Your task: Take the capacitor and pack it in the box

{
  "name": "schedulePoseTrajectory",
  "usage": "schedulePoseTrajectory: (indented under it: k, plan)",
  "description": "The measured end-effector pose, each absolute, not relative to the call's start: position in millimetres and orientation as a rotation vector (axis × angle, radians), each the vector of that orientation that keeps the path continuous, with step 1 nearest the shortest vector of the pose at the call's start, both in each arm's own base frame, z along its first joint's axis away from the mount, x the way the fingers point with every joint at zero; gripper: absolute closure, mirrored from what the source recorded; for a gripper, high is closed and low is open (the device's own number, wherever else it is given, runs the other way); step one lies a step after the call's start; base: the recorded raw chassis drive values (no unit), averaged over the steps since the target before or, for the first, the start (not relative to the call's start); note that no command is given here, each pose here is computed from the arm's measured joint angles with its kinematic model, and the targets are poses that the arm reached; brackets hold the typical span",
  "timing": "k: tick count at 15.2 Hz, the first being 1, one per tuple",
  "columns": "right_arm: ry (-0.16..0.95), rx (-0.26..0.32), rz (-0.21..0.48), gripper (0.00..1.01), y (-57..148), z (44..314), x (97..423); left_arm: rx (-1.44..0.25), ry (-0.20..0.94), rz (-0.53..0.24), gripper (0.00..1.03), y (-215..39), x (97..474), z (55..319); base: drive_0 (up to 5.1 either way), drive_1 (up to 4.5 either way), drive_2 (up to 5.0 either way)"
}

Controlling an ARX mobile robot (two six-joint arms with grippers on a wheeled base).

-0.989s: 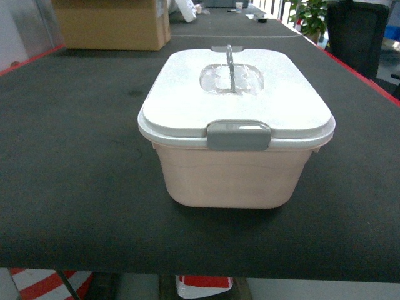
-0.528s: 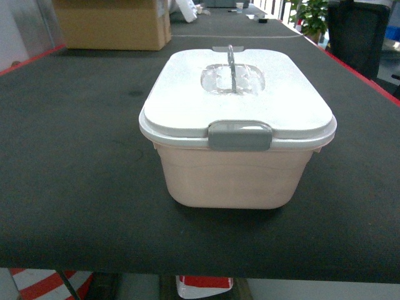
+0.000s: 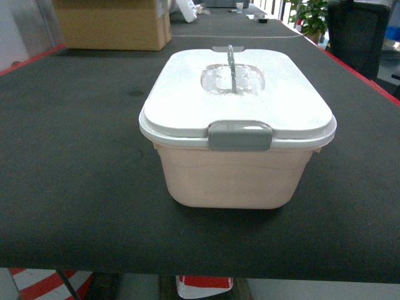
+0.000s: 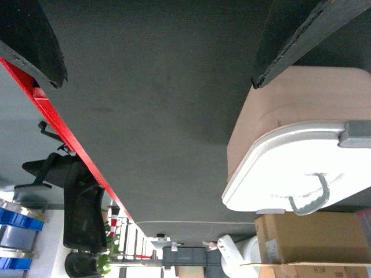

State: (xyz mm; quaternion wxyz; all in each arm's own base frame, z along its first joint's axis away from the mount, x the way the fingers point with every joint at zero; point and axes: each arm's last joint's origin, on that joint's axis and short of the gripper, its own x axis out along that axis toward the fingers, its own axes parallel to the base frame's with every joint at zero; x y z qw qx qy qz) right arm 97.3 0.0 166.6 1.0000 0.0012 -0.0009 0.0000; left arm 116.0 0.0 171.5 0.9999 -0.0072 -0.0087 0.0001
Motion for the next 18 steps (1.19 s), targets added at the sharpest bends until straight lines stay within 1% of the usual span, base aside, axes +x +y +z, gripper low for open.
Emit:
schedulePoseTrajectory:
  k: [9, 11, 12, 13, 14, 18]
  plan:
    - [-0.002, 0.003, 0.000, 0.03, 0, 167, 97, -0.014, -0.015, 0.000, 1.01, 0, 108, 171, 0.0, 0.00, 0.0]
    - [-0.001, 0.002, 0.000, 0.03, 0, 167, 97, -0.014, 0.043, -0.001, 1.01, 0, 100, 164, 0.0, 0.00, 0.0]
    - [-0.003, 0.003, 0.000, 0.03, 0, 167, 97, -0.014, 0.006, -0.001, 1.01, 0, 97, 167, 0.0, 0.00, 0.0]
    - [-0.002, 0.003, 0.000, 0.03, 0, 167, 97, -0.014, 0.000, 0.000, 1.01, 0, 97, 167, 0.0, 0.00, 0.0]
    - [-0.002, 0.003, 0.000, 0.03, 0, 167, 97, -0.014, -0.006, 0.000, 0.98, 0, 97, 168, 0.0, 0.00, 0.0]
    - [-0.002, 0.003, 0.000, 0.03, 0, 167, 97, -0.014, -0.004, 0.000, 0.48, 0, 97, 167, 0.0, 0.00, 0.0]
